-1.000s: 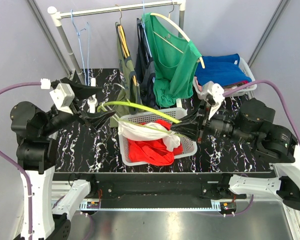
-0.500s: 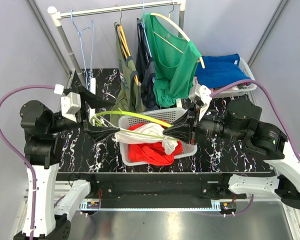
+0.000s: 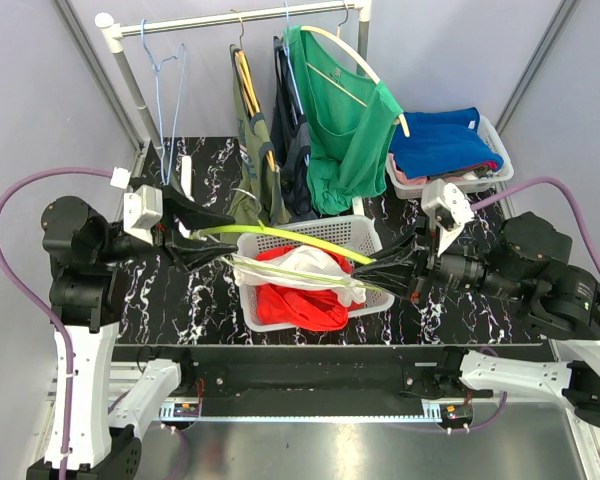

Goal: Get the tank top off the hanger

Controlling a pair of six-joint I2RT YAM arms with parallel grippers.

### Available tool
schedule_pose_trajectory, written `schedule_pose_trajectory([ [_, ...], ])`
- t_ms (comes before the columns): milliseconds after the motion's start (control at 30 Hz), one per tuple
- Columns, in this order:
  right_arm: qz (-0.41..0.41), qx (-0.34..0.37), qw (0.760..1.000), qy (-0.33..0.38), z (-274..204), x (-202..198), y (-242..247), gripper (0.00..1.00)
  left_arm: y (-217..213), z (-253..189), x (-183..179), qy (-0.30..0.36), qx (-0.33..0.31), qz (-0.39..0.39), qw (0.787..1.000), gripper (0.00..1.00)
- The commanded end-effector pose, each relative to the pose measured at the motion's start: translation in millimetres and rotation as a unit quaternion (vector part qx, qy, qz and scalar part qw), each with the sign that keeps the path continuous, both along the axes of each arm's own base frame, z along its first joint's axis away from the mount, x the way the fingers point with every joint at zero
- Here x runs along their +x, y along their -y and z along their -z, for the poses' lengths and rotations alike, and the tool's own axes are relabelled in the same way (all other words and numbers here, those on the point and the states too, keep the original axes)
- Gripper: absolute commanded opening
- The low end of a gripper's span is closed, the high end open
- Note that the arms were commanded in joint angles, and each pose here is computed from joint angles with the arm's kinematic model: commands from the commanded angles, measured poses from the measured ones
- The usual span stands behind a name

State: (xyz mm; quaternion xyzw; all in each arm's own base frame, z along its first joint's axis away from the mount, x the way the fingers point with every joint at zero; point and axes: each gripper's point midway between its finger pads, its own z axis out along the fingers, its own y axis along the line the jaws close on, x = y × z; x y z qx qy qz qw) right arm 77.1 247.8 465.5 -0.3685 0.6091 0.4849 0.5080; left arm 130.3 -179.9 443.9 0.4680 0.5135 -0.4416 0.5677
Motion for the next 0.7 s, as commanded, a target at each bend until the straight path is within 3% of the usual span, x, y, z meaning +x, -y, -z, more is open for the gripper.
schedule_pose_trajectory([
  [0,0.032,0.063,0.997,0.028,-33,9,5,0.00,0,-16,-6,0.043,0.001,0.012,0.999,0.43],
  [100,0.042,0.062,0.997,0.027,-31,15,2,0.00,0,-18,-6,0.049,0.002,0.012,0.999,0.31],
  [133,0.045,0.066,0.996,0.029,-32,16,2,0.00,0,-18,-7,0.051,0.002,0.012,0.999,0.22],
  [233,0.072,0.073,0.994,0.029,-31,27,1,0.00,0,-20,-8,0.059,0.002,0.010,0.998,0.13],
  [433,0.166,0.091,0.982,0.025,-24,64,3,0.06,-2,-21,-3,0.068,0.000,-0.009,0.998,0.14],
  [467,0.176,0.089,0.980,0.026,-21,68,3,0.10,-2,-20,-2,0.068,0.000,-0.012,0.998,0.14],
  [567,0.225,0.079,0.971,0.023,-12,86,5,0.47,-4,-23,3,0.087,0.000,-0.033,0.996,0.14],
  [600,0.236,0.071,0.969,0.021,-7,92,4,0.64,-6,-24,7,0.092,-0.002,-0.048,0.995,0.14],
  [667,0.269,0.060,0.961,0.021,-3,102,8,0.72,-8,-23,14,0.106,0.000,-0.069,0.992,0.15],
])
